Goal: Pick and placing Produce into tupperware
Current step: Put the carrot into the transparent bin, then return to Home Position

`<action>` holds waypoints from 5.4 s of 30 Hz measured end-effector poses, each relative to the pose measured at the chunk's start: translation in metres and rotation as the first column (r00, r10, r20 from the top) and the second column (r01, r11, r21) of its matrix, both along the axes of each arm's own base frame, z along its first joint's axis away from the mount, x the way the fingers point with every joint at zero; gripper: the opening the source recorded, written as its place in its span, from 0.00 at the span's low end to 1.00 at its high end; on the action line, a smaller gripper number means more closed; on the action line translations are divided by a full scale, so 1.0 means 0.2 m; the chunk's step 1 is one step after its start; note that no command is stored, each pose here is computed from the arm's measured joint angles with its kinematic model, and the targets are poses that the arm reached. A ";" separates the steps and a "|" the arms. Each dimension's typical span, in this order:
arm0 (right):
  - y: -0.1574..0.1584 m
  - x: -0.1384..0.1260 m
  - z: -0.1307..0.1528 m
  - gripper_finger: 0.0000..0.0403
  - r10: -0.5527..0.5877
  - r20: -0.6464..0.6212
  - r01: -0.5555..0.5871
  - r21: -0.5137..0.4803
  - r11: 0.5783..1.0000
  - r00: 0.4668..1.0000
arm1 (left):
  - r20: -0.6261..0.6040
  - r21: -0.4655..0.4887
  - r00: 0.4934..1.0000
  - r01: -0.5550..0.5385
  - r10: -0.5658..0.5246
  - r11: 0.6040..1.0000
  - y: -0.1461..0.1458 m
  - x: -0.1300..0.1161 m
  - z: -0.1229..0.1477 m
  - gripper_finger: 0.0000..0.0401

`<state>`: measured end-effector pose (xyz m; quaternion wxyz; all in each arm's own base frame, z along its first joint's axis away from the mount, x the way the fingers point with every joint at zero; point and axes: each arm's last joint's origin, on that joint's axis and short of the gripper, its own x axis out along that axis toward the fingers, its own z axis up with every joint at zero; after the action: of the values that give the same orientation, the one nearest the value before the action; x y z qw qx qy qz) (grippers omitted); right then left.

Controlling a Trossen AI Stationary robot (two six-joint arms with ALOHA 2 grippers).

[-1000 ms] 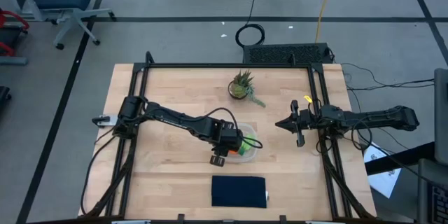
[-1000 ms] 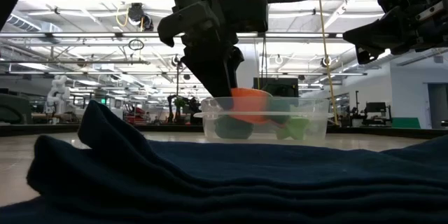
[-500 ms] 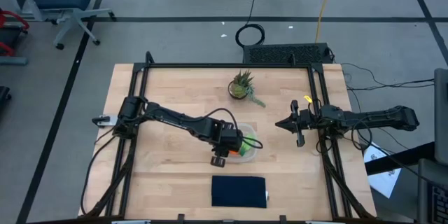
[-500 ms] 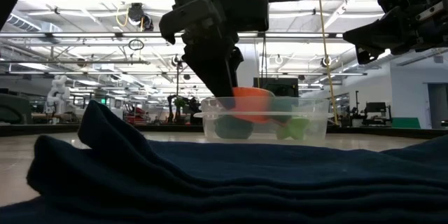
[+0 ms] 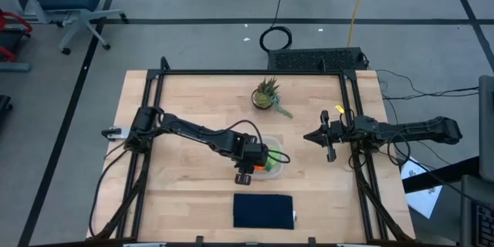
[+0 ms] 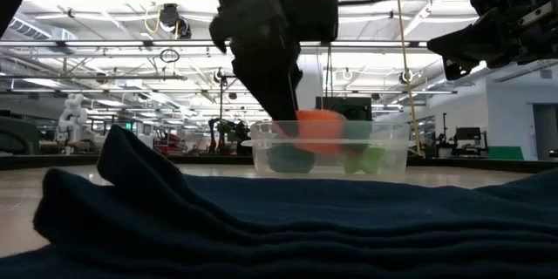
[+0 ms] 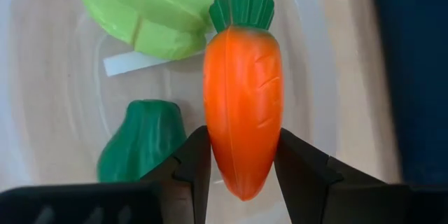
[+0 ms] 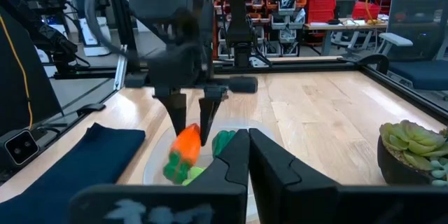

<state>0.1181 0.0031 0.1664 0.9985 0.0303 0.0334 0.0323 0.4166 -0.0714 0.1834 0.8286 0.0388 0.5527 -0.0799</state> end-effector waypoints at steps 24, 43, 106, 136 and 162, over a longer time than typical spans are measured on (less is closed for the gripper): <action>0.00 0.00 -0.01 0.00 0.000 -0.023 0.000 0.004 1.000 1.000 | -0.037 0.069 0.993 0.117 -0.115 0.991 0.00 0.01 -0.08 0.33; 0.00 0.00 -0.01 0.00 0.000 -0.023 0.000 0.004 1.000 1.000 | -0.038 0.057 0.992 0.120 -0.118 0.991 0.00 0.01 -0.08 0.49; 0.00 0.00 0.00 0.00 0.000 0.009 0.000 0.008 1.000 1.000 | 0.442 0.427 0.887 -0.076 -0.134 0.901 0.02 -0.71 1.10 0.00; 0.00 0.00 0.04 0.00 0.001 0.080 -0.005 0.054 0.999 0.997 | 0.871 0.162 0.487 -0.156 -0.067 0.974 0.25 -1.20 0.61 0.00; 0.00 0.00 0.05 0.00 0.002 0.096 -0.007 0.050 0.999 0.995 | 0.913 0.170 0.391 -0.094 -0.120 0.981 0.30 -1.36 0.27 0.00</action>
<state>0.1177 0.0034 0.1760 0.9978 0.0536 -0.0152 0.0369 0.1437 -0.0120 0.2366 0.9869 0.1612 0.0080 0.0024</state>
